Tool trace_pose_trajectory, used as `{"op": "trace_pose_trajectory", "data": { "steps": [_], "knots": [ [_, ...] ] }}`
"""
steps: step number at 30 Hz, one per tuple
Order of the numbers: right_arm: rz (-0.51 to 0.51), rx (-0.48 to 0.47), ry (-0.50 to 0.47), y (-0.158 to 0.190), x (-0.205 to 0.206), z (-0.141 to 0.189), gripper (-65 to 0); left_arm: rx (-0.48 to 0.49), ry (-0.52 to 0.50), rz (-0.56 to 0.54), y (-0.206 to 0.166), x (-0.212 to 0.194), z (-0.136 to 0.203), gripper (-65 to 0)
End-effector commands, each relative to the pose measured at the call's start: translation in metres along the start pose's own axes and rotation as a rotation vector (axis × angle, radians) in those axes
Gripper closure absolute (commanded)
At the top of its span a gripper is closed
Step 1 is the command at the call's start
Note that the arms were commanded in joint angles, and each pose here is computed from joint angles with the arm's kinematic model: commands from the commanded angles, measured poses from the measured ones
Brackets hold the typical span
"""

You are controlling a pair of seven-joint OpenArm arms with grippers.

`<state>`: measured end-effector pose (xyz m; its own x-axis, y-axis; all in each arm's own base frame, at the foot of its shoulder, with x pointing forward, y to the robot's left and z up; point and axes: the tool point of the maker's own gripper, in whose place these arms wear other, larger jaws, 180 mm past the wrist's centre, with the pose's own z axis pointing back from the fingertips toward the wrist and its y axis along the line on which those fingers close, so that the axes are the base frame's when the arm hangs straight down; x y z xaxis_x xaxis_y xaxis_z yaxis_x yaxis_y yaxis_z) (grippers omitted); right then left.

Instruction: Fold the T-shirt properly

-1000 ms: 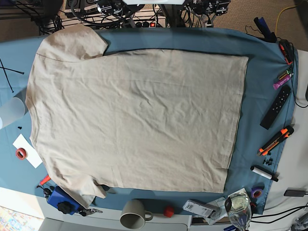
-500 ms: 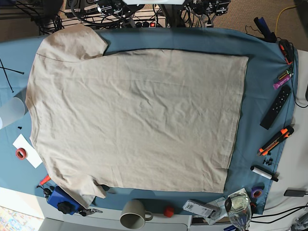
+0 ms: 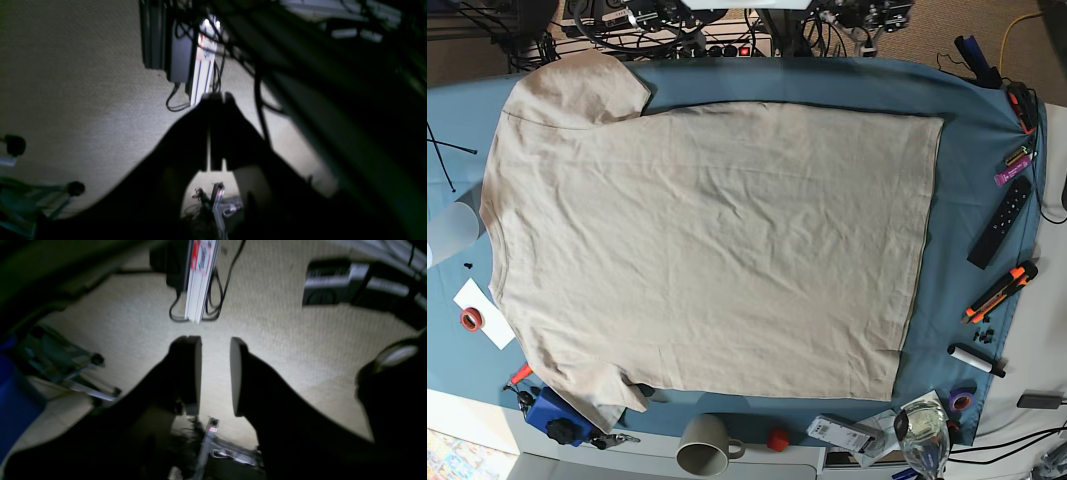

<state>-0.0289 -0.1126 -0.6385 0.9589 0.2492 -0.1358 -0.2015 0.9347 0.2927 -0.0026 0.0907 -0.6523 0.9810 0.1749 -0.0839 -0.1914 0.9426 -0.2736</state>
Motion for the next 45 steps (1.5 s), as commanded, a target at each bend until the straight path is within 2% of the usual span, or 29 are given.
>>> {"op": "trace_pose_trajectory", "data": {
  "steps": [1,4,10,17,21,25,30,34,38,45],
  "knots": [
    [-0.004,-0.001,0.004,-0.006,-0.003,0.005,-15.7,-0.013,0.026,-0.007,0.006,-0.013,0.002,0.0],
    [0.004,-0.010,-0.006,-0.013,-0.006,0.017,-15.7,-0.040,0.041,-0.021,0.022,-0.034,0.011,0.0],
    [0.100,-0.061,-0.076,-0.028,-0.016,0.052,-15.7,0.002,-0.024,0.112,0.066,-0.056,0.036,0.0],
    [0.189,-0.090,-0.118,-0.023,-0.043,0.090,-15.7,0.054,-0.086,0.102,0.096,-0.068,0.068,0.0],
    [0.136,-0.124,-0.165,-0.027,-0.054,0.119,-15.7,0.046,-0.099,0.117,0.097,-0.075,0.085,0.0],
    [0.028,-0.148,-0.232,-0.037,-0.059,0.158,-15.7,0.046,-0.138,0.094,0.095,-0.075,0.105,0.0],
    [-0.095,-0.197,-0.300,-0.059,-0.062,0.218,-15.7,0.056,-0.199,0.021,0.090,-0.068,0.132,0.0],
    [-0.123,-0.243,-0.406,-0.075,-0.050,0.273,-15.7,0.058,-0.248,-0.033,0.083,-0.056,0.150,0.0],
    [-0.162,-0.339,-0.528,-0.095,-0.036,0.330,-15.7,0.056,-0.285,-0.062,0.078,-0.044,0.159,0.0],
    [-0.146,-0.577,-0.674,-0.129,-0.025,0.411,-15.7,0.055,-0.298,-0.070,0.076,-0.039,0.161,0.0]
  ]
}}
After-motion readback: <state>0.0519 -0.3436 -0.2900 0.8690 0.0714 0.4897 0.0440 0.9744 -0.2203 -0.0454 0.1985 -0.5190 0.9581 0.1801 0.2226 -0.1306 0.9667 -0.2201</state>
